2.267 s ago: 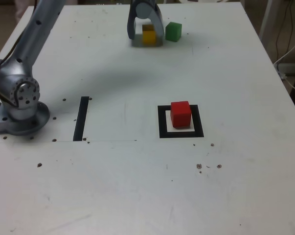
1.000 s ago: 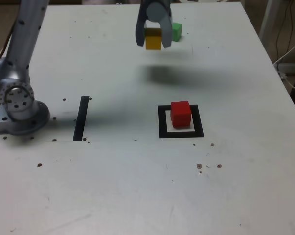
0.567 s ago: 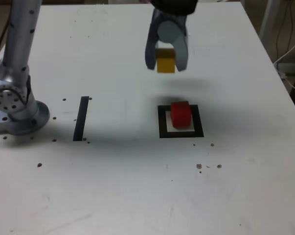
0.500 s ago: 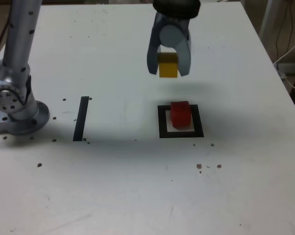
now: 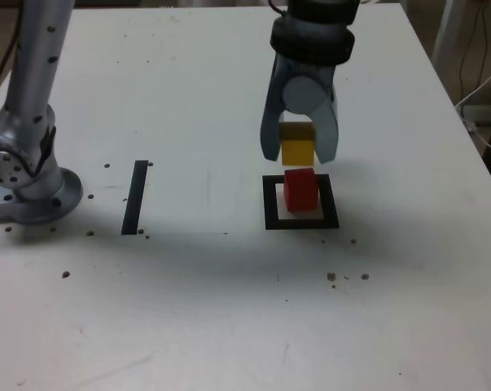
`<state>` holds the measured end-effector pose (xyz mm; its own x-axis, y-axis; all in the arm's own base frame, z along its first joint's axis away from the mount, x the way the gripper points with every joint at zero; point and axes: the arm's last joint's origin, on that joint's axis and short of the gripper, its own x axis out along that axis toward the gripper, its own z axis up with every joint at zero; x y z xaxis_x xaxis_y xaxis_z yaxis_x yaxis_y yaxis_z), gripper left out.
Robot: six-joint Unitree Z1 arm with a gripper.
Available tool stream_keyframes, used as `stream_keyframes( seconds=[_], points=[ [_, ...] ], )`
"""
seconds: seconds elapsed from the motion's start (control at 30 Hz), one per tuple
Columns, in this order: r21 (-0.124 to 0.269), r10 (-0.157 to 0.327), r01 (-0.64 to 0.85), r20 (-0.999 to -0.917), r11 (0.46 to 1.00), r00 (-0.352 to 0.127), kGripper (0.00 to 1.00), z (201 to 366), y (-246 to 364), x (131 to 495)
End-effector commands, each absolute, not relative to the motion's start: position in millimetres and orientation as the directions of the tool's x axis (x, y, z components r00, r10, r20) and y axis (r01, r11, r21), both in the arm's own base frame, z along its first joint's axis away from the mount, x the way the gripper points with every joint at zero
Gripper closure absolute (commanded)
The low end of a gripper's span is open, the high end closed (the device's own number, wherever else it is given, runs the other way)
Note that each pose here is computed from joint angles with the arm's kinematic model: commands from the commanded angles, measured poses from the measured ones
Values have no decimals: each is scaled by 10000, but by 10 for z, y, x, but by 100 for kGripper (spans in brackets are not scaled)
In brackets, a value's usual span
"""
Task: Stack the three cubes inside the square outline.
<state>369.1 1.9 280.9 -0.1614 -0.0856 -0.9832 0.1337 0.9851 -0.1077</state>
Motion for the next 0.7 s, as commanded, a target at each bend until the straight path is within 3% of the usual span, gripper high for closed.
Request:
stream_keyframes(
  seconds=[0.0, 0.27, 0.6, 0.67],
  points=[
    [-1177, -938, 1351, -9808, 9838, -1711, 72, 2735, -7, 3726],
    [-1315, -1053, 1348, -9769, 9821, -1857, 72, 2585, -28, 3781],
    [-1308, -1045, 1322, -9764, 9826, -1889, 72, 2518, -28, 3796],
    [-1300, -1036, 1345, -9769, 9824, -1870, 66, 2505, -26, 3799]
  ],
)
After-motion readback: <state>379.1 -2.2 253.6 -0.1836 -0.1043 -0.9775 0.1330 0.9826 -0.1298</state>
